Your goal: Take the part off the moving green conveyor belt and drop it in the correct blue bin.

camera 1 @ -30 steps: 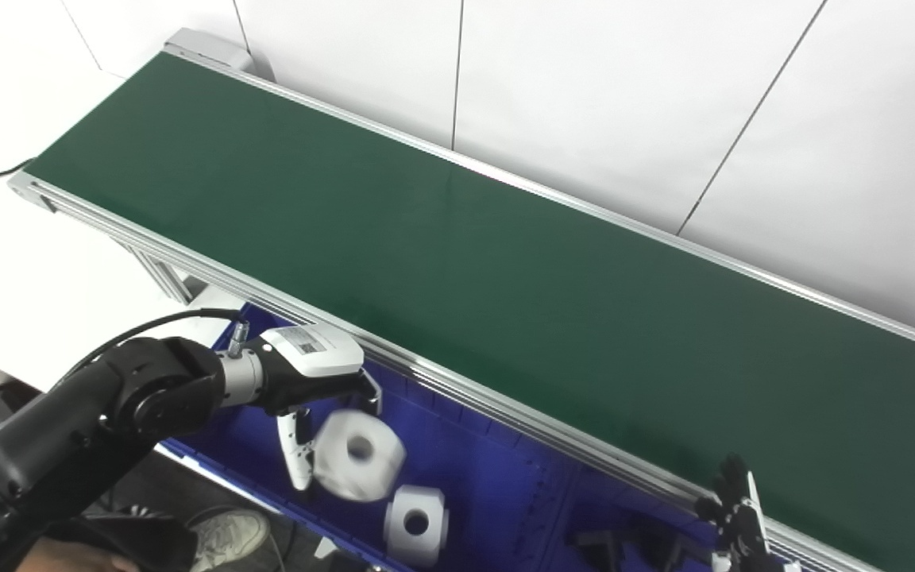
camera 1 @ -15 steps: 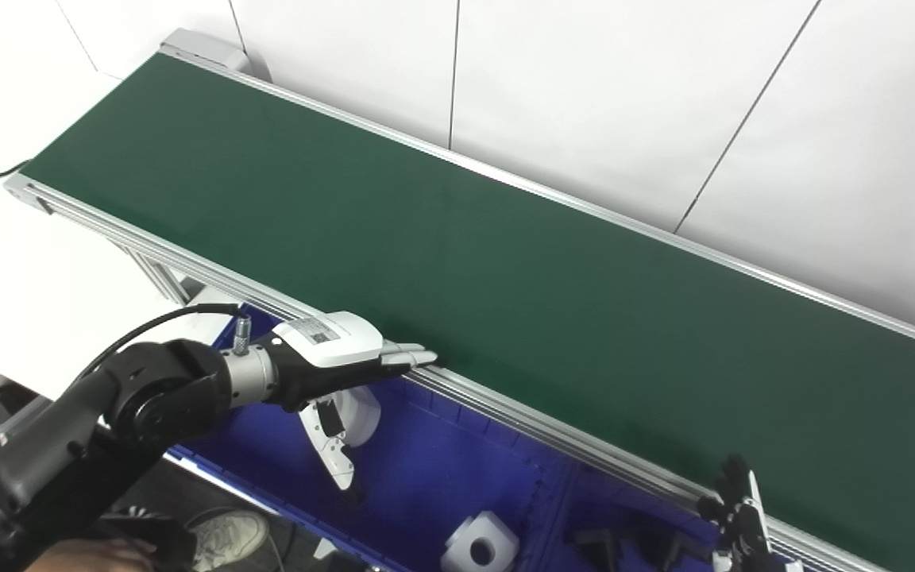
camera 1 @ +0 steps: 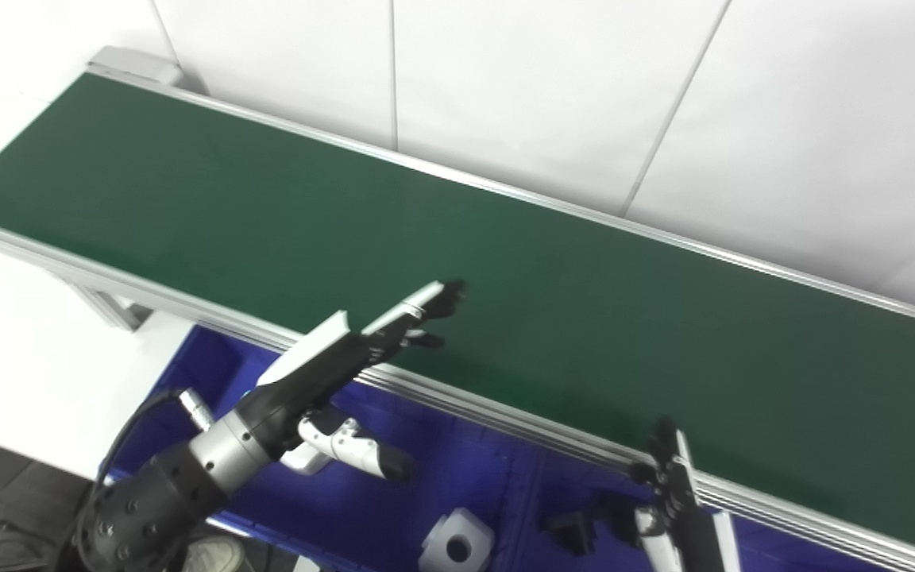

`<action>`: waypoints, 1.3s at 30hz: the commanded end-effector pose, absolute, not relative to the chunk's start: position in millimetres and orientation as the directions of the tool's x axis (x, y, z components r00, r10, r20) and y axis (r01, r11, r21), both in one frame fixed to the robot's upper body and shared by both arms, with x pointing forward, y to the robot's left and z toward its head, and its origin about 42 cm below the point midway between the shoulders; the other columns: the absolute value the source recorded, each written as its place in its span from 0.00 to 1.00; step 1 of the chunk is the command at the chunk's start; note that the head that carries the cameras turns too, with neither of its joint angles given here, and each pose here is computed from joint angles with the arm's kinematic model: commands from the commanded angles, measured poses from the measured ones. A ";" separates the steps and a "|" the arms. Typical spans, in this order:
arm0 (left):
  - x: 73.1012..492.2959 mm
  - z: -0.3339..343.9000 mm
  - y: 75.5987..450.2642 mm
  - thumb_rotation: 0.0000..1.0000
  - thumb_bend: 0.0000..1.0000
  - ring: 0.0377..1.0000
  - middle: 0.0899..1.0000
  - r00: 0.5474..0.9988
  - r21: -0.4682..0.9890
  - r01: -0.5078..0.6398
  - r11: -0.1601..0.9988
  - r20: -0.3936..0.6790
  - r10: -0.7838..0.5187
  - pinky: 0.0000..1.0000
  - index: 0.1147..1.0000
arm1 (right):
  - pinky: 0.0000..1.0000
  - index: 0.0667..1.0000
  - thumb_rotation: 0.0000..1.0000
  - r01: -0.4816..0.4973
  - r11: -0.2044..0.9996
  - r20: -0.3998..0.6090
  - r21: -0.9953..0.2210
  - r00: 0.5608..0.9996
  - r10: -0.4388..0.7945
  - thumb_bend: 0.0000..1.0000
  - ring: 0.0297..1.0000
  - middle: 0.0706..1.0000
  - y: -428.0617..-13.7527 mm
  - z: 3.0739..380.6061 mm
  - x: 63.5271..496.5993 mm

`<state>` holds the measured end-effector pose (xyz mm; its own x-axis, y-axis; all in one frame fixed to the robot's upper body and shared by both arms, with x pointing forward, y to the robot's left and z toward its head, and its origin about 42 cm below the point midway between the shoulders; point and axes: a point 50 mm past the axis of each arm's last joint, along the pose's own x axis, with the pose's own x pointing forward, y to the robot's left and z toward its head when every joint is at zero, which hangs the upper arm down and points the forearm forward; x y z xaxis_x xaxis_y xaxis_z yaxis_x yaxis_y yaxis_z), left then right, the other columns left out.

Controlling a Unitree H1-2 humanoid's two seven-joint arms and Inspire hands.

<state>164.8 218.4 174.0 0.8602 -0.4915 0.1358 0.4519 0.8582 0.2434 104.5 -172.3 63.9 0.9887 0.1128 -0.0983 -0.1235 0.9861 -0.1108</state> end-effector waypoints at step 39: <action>197.6 109.8 199.3 0.86 1.00 1.00 1.00 0.955 0.107 0.254 0.961 0.129 -0.267 0.96 1.00 | 1.00 1.00 0.98 -0.042 0.997 -0.099 -0.069 0.995 0.035 0.91 1.00 1.00 -119.2 82.5 133.8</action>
<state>197.6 200.8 96.5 0.9560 -0.2901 0.0438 0.2841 0.9527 0.1081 131.8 -135.9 70.6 0.9928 0.0278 -0.1166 -0.0424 0.9913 -0.1244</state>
